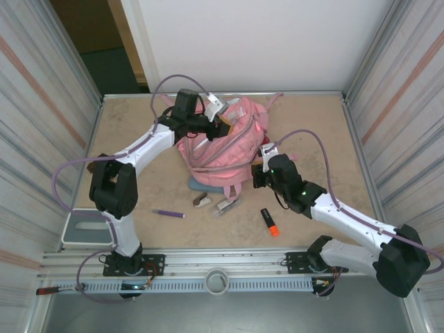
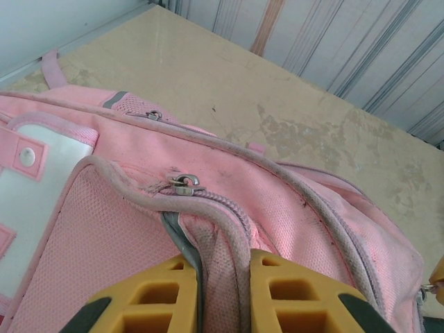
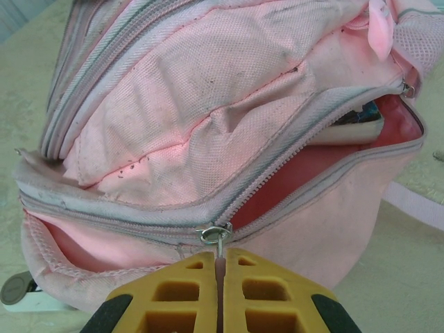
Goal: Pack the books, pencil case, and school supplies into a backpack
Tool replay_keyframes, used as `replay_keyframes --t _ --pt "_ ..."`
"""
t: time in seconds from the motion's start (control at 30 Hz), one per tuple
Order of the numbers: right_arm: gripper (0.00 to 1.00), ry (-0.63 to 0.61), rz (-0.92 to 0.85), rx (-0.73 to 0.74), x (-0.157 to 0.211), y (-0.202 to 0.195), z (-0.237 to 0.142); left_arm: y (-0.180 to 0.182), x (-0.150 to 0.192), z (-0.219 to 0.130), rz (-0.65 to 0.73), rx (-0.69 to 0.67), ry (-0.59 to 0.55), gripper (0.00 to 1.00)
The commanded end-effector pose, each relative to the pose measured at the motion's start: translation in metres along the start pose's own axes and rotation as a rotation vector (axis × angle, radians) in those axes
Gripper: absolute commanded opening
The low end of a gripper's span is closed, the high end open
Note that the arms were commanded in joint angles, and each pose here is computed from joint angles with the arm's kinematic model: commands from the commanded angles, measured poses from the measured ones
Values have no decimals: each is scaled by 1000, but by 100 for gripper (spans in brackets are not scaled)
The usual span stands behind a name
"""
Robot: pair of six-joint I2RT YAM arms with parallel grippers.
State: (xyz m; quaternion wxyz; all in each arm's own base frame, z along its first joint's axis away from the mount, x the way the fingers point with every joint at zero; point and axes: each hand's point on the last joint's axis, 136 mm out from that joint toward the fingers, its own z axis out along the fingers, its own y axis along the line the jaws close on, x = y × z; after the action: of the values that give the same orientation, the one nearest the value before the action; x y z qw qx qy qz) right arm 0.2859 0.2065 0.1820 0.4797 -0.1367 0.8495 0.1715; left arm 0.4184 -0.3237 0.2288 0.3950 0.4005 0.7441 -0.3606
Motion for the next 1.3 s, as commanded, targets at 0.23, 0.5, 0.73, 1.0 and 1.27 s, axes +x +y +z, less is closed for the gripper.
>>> replay_keyframes --t 0.23,0.5,0.73,1.0,1.27 --pt "0 39 47 23 22 -7 12 49 -40 -33 -136 -146 -200 0" --pt "0 48 100 1 25 -6 24 43 -26 -24 -164 -70 -154 3" --pt "0 14 211 -73 0 -1 21 40 7 -14 -106 -96 -28 23" --pt "0 10 260 -118 -14 5 21 23 14 -40 73 -260 -23 63" --pt "0 19 284 -135 -18 4 25 -49 62 -24 359 -132 83 67"
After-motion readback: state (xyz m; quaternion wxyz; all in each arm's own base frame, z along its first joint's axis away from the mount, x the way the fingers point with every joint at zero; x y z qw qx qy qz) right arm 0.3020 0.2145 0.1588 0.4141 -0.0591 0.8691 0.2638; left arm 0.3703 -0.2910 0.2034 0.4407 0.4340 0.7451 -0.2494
